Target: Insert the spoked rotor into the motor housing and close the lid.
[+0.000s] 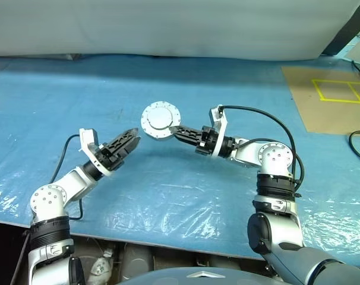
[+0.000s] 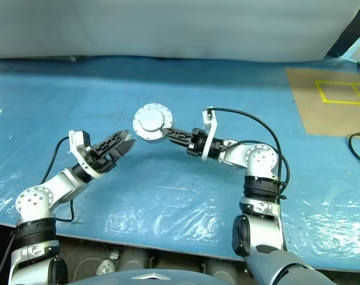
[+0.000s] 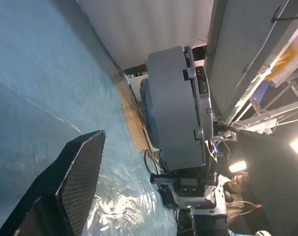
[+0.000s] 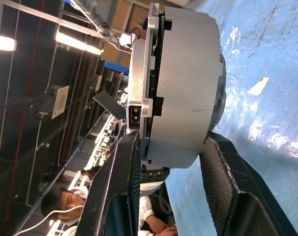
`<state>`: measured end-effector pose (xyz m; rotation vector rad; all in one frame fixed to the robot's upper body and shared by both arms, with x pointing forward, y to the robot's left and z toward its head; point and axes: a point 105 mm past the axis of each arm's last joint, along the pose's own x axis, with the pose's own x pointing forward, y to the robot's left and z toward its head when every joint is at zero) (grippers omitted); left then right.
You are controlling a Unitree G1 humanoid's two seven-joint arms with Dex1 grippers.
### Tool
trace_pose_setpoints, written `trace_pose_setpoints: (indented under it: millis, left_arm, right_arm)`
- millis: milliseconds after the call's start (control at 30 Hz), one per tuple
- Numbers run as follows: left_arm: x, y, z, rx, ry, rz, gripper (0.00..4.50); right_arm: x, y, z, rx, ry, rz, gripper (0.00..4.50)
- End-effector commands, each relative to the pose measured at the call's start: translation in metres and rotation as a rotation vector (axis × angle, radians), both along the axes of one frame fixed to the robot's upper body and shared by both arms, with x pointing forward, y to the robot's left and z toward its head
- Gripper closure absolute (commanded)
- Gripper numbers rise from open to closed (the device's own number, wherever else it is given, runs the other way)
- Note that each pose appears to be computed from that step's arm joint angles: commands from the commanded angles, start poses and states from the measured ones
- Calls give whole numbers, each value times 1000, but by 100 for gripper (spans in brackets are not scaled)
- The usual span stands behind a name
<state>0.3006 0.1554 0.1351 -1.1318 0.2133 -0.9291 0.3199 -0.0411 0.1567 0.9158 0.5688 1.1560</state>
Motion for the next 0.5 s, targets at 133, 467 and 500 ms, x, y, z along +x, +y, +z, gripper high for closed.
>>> trace_pose_setpoints:
  millis: [133, 467, 500]
  left_arm:
    - [9, -9, 34, -94, -100, -43, 2]
    - [15, -39, 20, -66, -45, -158, 2]
    - [17, -42, 19, -58, -48, -165, 2]
  right_arm:
    - [-8, 5, 29, 72, -98, 53, 312]
    - [-7, 8, 28, 75, -98, 49, 312]
    - [-6, 8, 28, 75, -98, 46, 312]
